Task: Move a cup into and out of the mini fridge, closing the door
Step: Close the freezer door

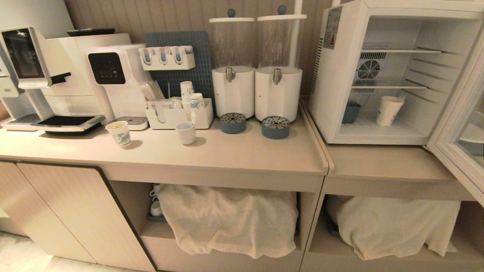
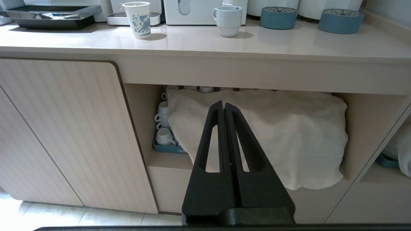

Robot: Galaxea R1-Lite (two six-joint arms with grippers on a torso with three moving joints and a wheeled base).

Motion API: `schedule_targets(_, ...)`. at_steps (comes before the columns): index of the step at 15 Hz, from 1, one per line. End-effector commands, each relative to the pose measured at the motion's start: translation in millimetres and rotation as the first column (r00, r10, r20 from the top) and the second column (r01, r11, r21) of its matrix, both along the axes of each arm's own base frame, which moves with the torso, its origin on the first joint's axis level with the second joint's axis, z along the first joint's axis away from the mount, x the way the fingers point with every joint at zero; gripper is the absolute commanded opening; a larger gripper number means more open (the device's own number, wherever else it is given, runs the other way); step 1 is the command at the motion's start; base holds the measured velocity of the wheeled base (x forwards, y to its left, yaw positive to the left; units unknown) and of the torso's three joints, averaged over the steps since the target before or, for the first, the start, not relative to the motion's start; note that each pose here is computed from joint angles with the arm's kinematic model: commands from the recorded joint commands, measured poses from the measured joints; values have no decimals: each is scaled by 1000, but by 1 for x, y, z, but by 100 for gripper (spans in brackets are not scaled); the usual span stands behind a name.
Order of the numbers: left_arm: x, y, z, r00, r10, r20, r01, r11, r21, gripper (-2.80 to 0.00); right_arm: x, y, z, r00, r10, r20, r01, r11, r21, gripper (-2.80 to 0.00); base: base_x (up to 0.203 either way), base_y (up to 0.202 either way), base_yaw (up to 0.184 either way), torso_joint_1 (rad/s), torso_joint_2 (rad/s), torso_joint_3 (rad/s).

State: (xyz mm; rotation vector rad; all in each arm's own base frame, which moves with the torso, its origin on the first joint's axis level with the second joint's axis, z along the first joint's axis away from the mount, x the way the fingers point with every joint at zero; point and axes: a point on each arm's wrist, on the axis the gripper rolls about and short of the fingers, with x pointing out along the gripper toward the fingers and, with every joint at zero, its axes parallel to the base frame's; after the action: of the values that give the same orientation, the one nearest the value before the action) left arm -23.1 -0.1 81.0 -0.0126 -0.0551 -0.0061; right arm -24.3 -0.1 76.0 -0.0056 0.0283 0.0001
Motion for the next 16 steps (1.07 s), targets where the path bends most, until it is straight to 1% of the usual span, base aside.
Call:
schedule_targets(1,1,0,-5,1000,0,-17,0,1000,2,-280,0,0,0,1000,0,1,0,1000,-1,-280,0,0,0,0,0,0)
schedule_targets(4,1,0,-5,1000,0,-18,0,1000,0,-280,0,0,0,1000,0,1,0,1000,-1,-280,0,0,0,0,0,0)
schedule_targets(5,1,0,-5,1000,0,-17,0,1000,2,-280,0,0,0,1000,0,1,0,1000,-1,-280,-1,-105,-3,2,-2,-2)
schedule_targets(16,1,0,-5,1000,0,-17,0,1000,0,-280,0,0,0,1000,0,-1,0,1000,-2,-280,0,-189,-1,3,2,3)
